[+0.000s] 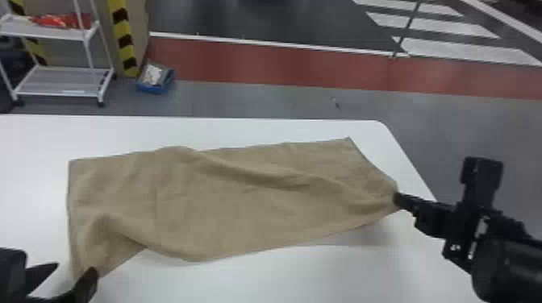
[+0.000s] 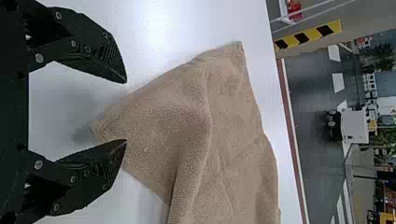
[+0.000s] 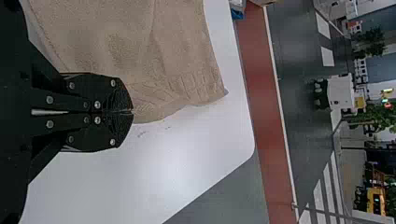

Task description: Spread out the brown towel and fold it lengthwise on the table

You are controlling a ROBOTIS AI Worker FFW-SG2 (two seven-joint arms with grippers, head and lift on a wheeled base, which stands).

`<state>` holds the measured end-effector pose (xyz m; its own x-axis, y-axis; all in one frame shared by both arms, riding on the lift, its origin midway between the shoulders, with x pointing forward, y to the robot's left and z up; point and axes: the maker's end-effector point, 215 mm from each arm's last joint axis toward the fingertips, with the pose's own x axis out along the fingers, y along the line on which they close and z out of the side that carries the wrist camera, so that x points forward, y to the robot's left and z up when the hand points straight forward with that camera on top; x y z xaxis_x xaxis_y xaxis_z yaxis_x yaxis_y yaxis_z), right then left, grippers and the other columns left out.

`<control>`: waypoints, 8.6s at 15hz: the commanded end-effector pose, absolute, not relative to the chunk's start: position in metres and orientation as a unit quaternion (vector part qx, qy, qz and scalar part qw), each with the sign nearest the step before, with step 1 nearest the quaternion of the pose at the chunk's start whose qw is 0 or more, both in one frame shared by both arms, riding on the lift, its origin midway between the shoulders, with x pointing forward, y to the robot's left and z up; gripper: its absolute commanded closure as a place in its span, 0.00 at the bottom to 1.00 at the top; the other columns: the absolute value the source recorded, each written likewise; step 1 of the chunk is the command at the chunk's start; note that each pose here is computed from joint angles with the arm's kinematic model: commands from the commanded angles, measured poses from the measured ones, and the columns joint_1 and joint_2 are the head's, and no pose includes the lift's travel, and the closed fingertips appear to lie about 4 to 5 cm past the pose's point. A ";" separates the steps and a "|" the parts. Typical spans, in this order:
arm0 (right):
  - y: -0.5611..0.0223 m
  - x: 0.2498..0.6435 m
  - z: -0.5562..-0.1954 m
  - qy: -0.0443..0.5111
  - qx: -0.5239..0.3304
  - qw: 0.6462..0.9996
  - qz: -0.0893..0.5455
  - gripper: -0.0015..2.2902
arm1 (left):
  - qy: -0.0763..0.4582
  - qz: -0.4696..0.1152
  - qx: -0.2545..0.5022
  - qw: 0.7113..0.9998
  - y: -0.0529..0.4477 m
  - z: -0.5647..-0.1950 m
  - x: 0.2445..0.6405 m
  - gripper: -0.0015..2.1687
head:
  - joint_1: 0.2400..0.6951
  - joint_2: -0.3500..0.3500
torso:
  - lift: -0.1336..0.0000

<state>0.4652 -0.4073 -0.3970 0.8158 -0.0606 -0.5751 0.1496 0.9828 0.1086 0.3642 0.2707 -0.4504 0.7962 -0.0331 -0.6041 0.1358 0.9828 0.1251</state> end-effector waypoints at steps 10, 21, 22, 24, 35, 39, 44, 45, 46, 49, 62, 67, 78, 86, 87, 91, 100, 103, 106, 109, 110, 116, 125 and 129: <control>-0.405 0.465 -0.396 0.294 0.085 0.951 -0.049 0.66 | 0.336 -0.045 0.086 0.937 0.273 -0.464 0.356 0.58 | 1.00 0.23 | 0.07; -0.365 0.465 -0.346 0.285 0.133 0.949 0.021 0.66 | 0.215 -0.006 0.075 0.974 0.303 -0.346 0.407 0.64 | 1.00 0.33 | 0.07; -0.365 0.458 -0.340 0.283 0.133 0.949 0.023 0.66 | 0.214 0.000 0.073 0.974 0.306 -0.338 0.405 0.64 | 1.00 0.35 | 0.07; -0.365 0.441 -0.336 0.283 0.129 0.950 0.025 0.66 | 0.229 0.017 0.076 0.970 0.320 -0.336 0.394 0.64 | 1.00 0.38 | 0.07; -0.366 0.473 -0.341 0.293 0.147 0.944 0.023 0.66 | 0.332 0.080 0.093 0.935 0.363 -0.373 0.379 0.64 | 1.00 0.47 | 0.07; -0.367 0.492 -0.360 0.327 0.170 0.930 0.006 0.65 | 0.322 0.088 0.094 0.938 0.366 -0.368 0.415 0.64 | 1.00 0.49 | 0.07; -0.363 0.490 -0.379 0.365 0.196 0.910 -0.006 0.62 | 0.329 0.088 0.096 0.935 0.359 -0.373 0.442 0.64 | 1.00 0.50 | 0.07; -0.367 0.482 -0.383 0.367 0.193 0.910 -0.012 0.62 | 0.329 0.085 0.096 0.936 0.356 -0.374 0.442 0.64 | 1.00 0.50 | 0.07; -0.373 0.473 -0.389 0.370 0.186 0.910 -0.022 0.61 | 0.333 0.083 0.097 0.934 0.354 -0.378 0.439 0.64 | 1.00 0.50 | 0.07; -0.389 0.478 -0.390 0.339 0.154 0.928 -0.019 0.16 | 0.337 0.081 0.097 0.933 0.353 -0.382 0.435 0.64 | 1.00 0.47 | 0.07; -0.383 0.428 -0.375 0.142 -0.256 0.935 0.201 0.15 | 0.346 0.073 0.104 0.930 0.332 -0.393 0.428 0.66 | 1.00 0.40 | 0.07; -0.410 0.425 -0.417 0.249 -0.209 0.928 0.179 0.17 | 0.349 0.071 0.110 0.928 0.329 -0.396 0.426 0.66 | 1.00 0.38 | 0.07; -0.385 0.445 -0.451 0.327 -0.224 0.894 0.211 0.18 | 0.346 0.074 0.114 0.928 0.331 -0.393 0.426 0.66 | 1.00 0.38 | 0.07; -0.369 0.447 -0.440 0.324 -0.212 0.890 0.241 0.44 | 0.345 0.077 0.117 0.928 0.333 -0.390 0.426 0.66 | 1.00 0.43 | 0.07; -0.371 0.445 -0.432 0.320 -0.214 0.891 0.242 0.44 | 0.344 0.079 0.118 0.928 0.334 -0.388 0.426 0.66 | 1.00 0.43 | 0.07; -0.393 0.436 -0.419 0.315 -0.205 0.898 0.229 0.46 | 0.341 0.084 0.121 0.928 0.336 -0.382 0.426 0.66 | 1.00 0.43 | 0.07; -0.400 0.445 -0.352 0.276 -0.124 0.926 0.227 0.46 | 0.318 0.108 0.132 0.933 0.343 -0.348 0.420 0.66 | 1.00 0.41 | 0.07; -0.406 0.475 -0.349 0.288 -0.057 0.933 0.207 0.45 | 0.305 0.108 0.140 0.936 0.335 -0.334 0.437 0.66 | 1.00 0.39 | 0.07; -0.391 0.502 -0.362 0.315 -0.039 0.925 0.211 0.45 | 0.317 0.101 0.143 0.932 0.326 -0.343 0.469 0.66 | 1.00 0.38 | 0.07; -0.379 0.528 -0.376 0.340 -0.019 0.919 0.197 0.45 | 0.336 0.094 0.159 0.924 0.317 -0.360 0.501 0.66 | 1.00 0.39 | 0.07; -0.378 0.535 -0.380 0.345 -0.019 0.918 0.195 0.45 | 0.341 0.094 0.162 0.921 0.316 -0.364 0.509 0.66 | 1.00 0.39 | 0.07; -0.397 0.563 -0.395 0.374 0.005 0.916 0.147 0.45 | 0.313 0.116 0.178 0.926 0.328 -0.356 0.555 0.66 | 1.00 0.40 | 0.07; -0.421 0.473 -0.369 0.358 0.074 0.923 0.123 0.45 | 0.322 0.136 0.152 0.924 0.354 -0.349 0.480 0.66 | 1.00 0.40 | 0.07; -0.443 0.457 -0.332 0.320 0.093 0.938 0.094 0.45 | 0.339 0.151 0.133 0.919 0.366 -0.339 0.424 0.66 | 1.00 0.38 | 0.07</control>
<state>0.4626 -0.4357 -0.3429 0.7602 0.2536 -0.5982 -0.1367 0.9625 0.2343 0.4420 0.3618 -0.3426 0.7361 0.3562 -0.5756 -0.1723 0.9209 0.3495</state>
